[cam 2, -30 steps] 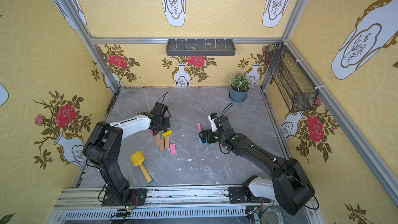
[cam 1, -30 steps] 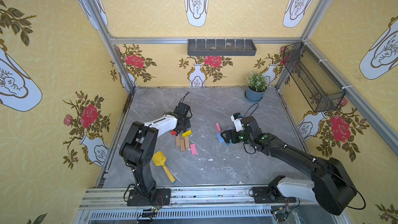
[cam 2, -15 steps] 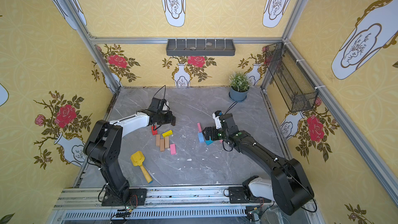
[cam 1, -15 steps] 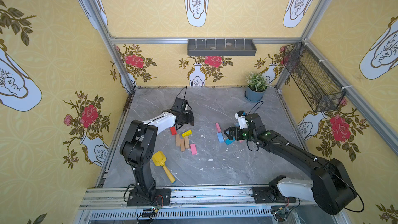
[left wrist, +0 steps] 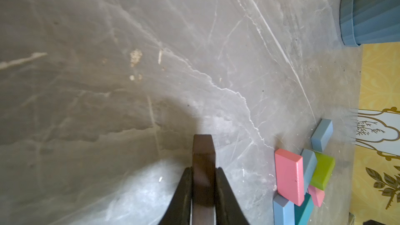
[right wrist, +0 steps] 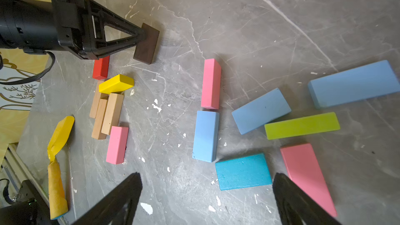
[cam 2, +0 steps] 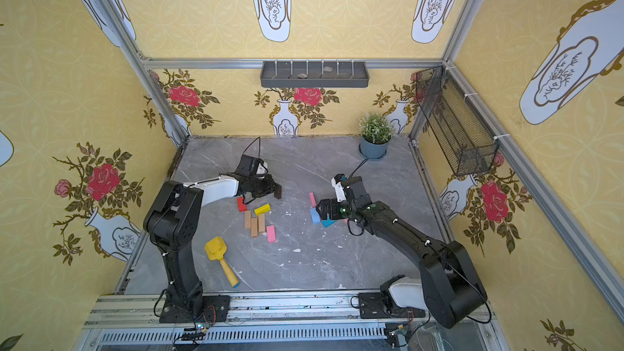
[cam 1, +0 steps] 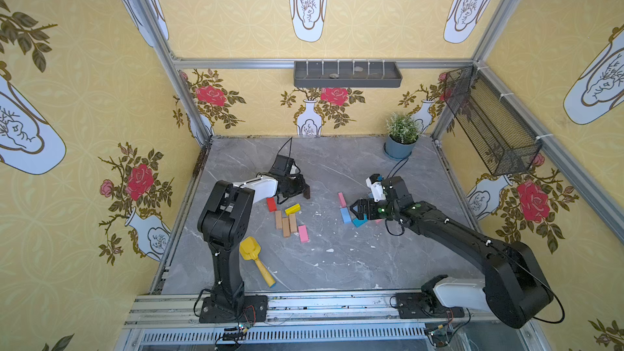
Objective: Assemble the number 8 with building blocks
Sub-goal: Adjust the building block at the center of the board.
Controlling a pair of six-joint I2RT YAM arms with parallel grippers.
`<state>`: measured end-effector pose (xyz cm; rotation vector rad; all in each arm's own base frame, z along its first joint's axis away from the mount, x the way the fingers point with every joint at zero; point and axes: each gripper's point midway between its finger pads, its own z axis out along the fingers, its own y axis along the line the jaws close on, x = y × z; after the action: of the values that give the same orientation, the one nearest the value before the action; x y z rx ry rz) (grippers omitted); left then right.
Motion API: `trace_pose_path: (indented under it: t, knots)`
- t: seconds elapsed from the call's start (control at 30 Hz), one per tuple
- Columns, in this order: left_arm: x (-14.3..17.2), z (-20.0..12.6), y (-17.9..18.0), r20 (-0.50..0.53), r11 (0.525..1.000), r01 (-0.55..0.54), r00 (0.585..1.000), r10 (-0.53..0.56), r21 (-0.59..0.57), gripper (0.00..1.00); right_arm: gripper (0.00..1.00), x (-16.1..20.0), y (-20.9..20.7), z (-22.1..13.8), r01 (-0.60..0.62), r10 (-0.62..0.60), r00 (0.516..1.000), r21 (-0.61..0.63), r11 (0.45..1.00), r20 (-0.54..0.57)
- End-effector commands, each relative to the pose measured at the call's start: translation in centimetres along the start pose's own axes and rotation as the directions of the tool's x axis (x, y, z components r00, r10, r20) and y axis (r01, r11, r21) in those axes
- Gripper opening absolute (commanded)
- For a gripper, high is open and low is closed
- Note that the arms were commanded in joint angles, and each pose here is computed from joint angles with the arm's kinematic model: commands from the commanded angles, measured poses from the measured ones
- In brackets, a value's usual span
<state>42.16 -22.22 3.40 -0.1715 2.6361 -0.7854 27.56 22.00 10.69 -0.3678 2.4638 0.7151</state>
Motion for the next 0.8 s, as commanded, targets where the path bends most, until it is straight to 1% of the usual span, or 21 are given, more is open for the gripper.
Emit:
trace_pose_path:
  t: [0.0, 0.07, 0.13, 0.2, 0.27, 0.33, 0.4, 0.5, 0.6, 0.63, 0.67, 0.77]
  knots:
    - [-0.2, -0.2, 2.0, 0.025, 0.998, 0.011, 1.000, -0.010, -0.063, 0.33, 0.98, 0.0, 0.2, 0.1, 0.002, -0.002, 1.000, -0.010, 1.000, -0.009]
    - [-0.3, -0.6, 2.5, 0.035, 0.996, 0.004, 0.999, -0.001, -0.087, 0.40, 0.97, 0.0, 0.2, 0.2, 0.002, -0.002, 1.000, -0.013, 1.000, -0.011]
    - [-0.5, -1.0, 2.7, 0.045, 0.995, -0.008, 0.999, 0.012, -0.102, 0.44, 0.97, -0.1, 0.3, 0.2, 0.002, -0.002, 1.000, -0.013, 1.000, -0.011]
    - [-0.9, -1.9, 2.0, 0.063, 0.995, -0.031, 0.997, 0.037, -0.092, 0.48, 0.97, -0.1, 0.3, 0.2, 0.002, -0.002, 1.000, -0.013, 1.000, -0.011]
    - [-1.6, -3.2, 0.9, 0.107, 0.996, -0.054, 0.992, 0.061, -0.066, 0.55, 0.98, -0.2, 0.3, 0.1, 0.005, -0.005, 1.000, -0.014, 1.000, -0.008]
    - [-2.1, -4.6, -0.6, 0.144, 0.993, -0.110, 0.983, 0.114, -0.037, 0.58, 0.98, -0.3, 0.5, 0.1, 0.007, -0.007, 1.000, -0.019, 1.000, -0.004]
    - [-2.2, -5.3, -1.9, 0.158, 0.983, -0.182, 0.970, 0.186, -0.041, 0.64, 0.98, -0.5, 0.6, -0.1, 0.010, -0.010, 1.000, -0.021, 1.000, 0.000]
    - [-1.4, -5.3, -3.0, 0.090, 0.946, -0.312, 0.943, 0.320, -0.086, 0.71, 0.97, -0.6, 0.7, -0.3, 0.010, -0.010, 1.000, -0.020, 1.000, 0.003]
    - [-0.2, -4.8, -3.1, -0.034, 0.893, -0.438, 0.899, 0.437, -0.106, 0.79, 0.98, -0.5, 0.6, -0.5, 0.013, -0.013, 1.000, -0.016, 1.000, 0.004]
    - [1.0, -4.3, -4.0, -0.078, 0.863, -0.498, 0.867, 0.493, -0.086, 0.82, 0.97, -0.4, 0.5, -0.6, 0.016, -0.016, 1.000, -0.014, 1.000, 0.003]
    - [1.3, -4.1, -4.1, -0.102, 0.839, -0.537, 0.842, 0.529, -0.082, 0.85, 0.97, -0.4, 0.5, -0.8, 0.018, -0.018, 1.000, -0.013, 1.000, 0.004]
    - [2.0, -3.8, -3.7, -0.171, 0.788, -0.611, 0.787, 0.593, -0.079, 0.90, 0.98, -0.1, 0.4, -1.2, 0.020, -0.020, 1.000, -0.009, 1.000, 0.003]
